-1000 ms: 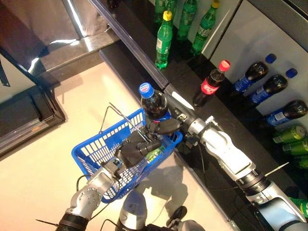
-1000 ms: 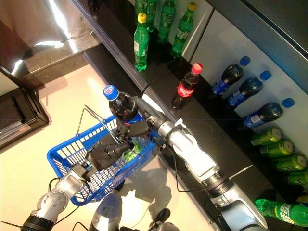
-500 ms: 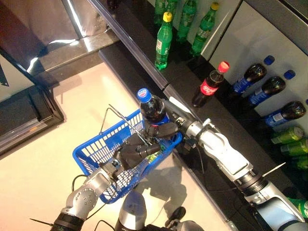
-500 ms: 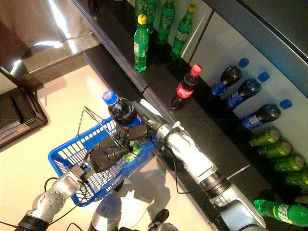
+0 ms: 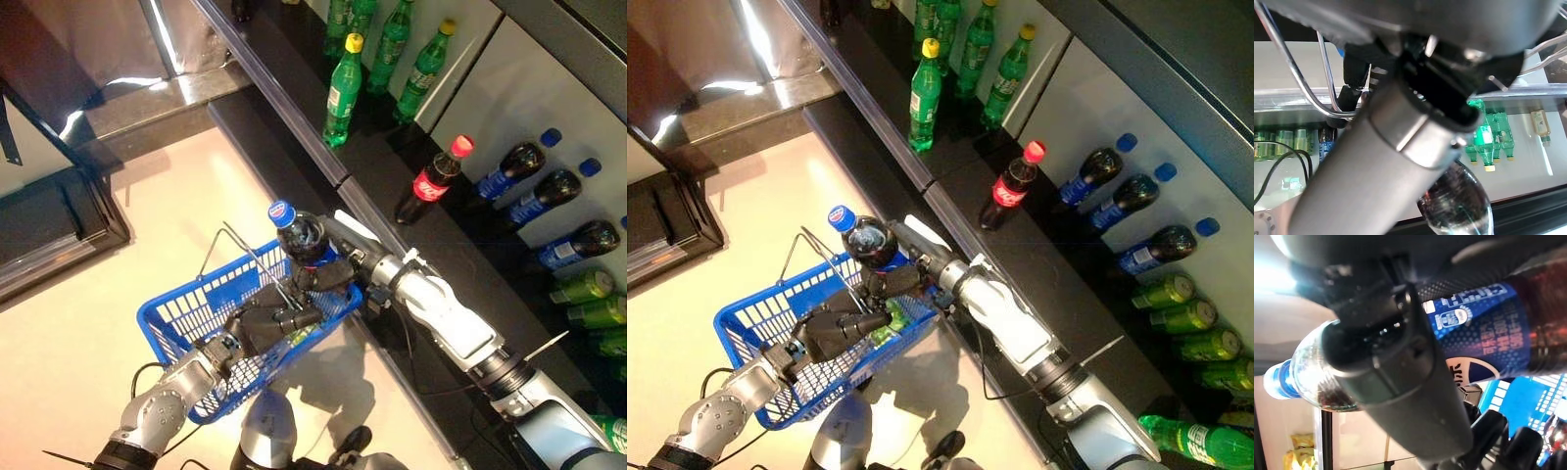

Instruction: Pick up the drink and place into the basket.

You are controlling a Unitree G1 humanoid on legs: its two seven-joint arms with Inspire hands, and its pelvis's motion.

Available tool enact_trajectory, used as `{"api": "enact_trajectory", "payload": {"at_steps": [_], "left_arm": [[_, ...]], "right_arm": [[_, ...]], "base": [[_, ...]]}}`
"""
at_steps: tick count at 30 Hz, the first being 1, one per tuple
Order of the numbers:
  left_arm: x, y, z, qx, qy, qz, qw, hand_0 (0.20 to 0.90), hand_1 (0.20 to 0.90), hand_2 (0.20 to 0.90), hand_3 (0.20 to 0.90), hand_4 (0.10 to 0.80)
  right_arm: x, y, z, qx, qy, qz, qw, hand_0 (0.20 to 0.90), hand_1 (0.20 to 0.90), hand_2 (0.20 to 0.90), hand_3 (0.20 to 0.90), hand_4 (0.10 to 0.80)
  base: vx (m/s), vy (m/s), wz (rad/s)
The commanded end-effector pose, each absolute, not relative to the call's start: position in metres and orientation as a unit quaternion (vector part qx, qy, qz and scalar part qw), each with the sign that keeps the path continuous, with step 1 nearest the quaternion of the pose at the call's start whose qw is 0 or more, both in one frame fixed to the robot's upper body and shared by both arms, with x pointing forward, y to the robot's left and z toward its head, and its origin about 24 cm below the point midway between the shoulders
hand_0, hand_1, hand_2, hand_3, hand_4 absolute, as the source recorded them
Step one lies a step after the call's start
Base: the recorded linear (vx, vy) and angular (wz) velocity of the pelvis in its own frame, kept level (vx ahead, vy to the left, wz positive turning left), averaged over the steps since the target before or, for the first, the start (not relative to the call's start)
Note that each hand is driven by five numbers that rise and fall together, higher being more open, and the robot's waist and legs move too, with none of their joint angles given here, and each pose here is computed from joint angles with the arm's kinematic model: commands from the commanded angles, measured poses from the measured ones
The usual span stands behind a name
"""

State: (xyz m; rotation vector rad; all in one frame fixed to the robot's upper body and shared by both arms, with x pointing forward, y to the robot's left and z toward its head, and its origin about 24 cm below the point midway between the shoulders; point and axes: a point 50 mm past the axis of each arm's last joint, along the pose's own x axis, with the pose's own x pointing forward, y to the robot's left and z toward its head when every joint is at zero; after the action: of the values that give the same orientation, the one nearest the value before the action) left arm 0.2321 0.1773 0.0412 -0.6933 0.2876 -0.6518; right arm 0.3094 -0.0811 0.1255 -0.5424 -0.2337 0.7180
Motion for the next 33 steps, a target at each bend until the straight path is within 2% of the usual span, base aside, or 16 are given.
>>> {"api": "enact_trajectory", "payload": {"at_steps": [1, 19, 33], "left_arm": [[0.189, 0.081, 0.194, -0.362, -0.228, -0.702, 0.570, 0.300, 0.300, 0.300, 0.200, 0.100], [0.185, 0.080, 0.198, -0.357, -0.237, -0.707, 0.562, 0.300, 0.300, 0.300, 0.200, 0.100], [0.186, 0.079, 0.197, -0.363, -0.235, -0.707, 0.559, 0.300, 0.300, 0.300, 0.200, 0.100]], "right_arm": [[0.300, -0.048, 0.086, -0.329, -0.076, 0.411, 0.847, 0.300, 0.300, 0.300, 0.200, 0.100], [0.285, -0.031, 0.088, -0.292, -0.077, 0.469, 0.830, 0.300, 0.300, 0.300, 0.200, 0.100], [0.296, -0.048, 0.079, -0.086, -0.024, 0.385, 0.919, 0.300, 0.300, 0.300, 0.200, 0.100]], "base": [[0.000, 0.000, 0.00], [0.000, 0.000, 0.00], [0.000, 0.000, 0.00]]}}
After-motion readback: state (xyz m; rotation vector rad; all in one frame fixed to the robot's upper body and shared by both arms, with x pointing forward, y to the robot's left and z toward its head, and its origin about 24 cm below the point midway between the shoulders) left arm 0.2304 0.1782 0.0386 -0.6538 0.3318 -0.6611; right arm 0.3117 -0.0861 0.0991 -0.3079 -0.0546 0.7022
